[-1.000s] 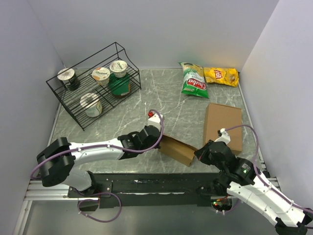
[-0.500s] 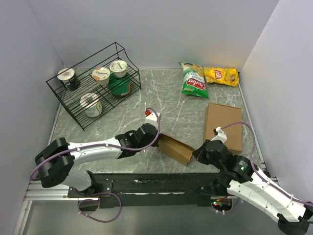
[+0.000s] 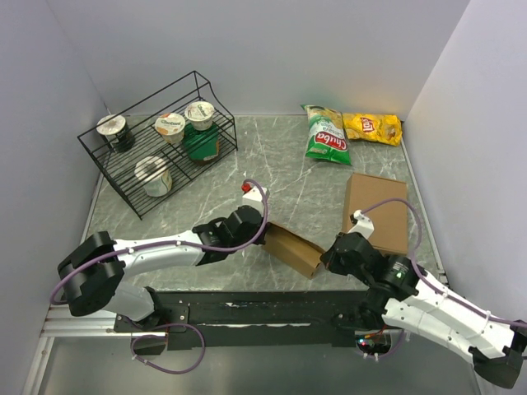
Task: Fold the paper box
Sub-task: Close the paper box at the center of the board.
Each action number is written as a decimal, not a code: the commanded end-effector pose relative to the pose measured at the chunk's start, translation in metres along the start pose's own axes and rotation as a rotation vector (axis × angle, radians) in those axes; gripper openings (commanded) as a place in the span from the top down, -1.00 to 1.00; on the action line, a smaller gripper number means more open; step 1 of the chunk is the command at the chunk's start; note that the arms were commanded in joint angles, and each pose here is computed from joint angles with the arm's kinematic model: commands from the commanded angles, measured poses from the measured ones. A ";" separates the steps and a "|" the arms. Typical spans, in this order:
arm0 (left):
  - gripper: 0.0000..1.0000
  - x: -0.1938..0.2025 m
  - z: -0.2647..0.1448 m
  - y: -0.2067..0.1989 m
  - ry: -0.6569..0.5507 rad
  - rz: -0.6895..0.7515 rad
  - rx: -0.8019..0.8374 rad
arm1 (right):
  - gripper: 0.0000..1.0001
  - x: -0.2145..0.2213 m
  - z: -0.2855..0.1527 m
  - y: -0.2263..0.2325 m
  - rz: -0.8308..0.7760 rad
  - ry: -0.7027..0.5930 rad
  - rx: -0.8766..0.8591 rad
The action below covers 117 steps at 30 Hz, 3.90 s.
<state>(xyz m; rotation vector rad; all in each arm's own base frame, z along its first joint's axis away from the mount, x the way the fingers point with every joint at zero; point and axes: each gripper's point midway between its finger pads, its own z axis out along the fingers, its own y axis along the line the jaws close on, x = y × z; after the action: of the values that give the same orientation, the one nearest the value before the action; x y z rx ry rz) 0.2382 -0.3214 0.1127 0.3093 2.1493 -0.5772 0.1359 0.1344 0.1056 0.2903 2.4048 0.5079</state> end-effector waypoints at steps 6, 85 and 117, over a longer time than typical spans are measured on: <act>0.98 0.042 -0.004 0.064 0.140 0.086 -0.181 | 1.00 0.059 -0.003 -0.058 -0.127 0.264 0.232; 0.10 -0.002 -0.038 0.036 0.011 0.073 0.078 | 1.00 0.080 -0.010 -0.059 -0.147 0.252 0.348; -0.79 -0.069 -0.056 0.014 -0.018 -0.328 0.474 | 1.00 0.072 -0.004 -0.042 -0.209 0.207 0.338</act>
<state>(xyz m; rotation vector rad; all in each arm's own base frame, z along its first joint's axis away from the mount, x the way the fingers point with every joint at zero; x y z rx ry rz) 0.2489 -0.2676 0.1764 0.2115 2.0744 -1.1330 0.1110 0.1776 0.0954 0.2788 2.4933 0.4045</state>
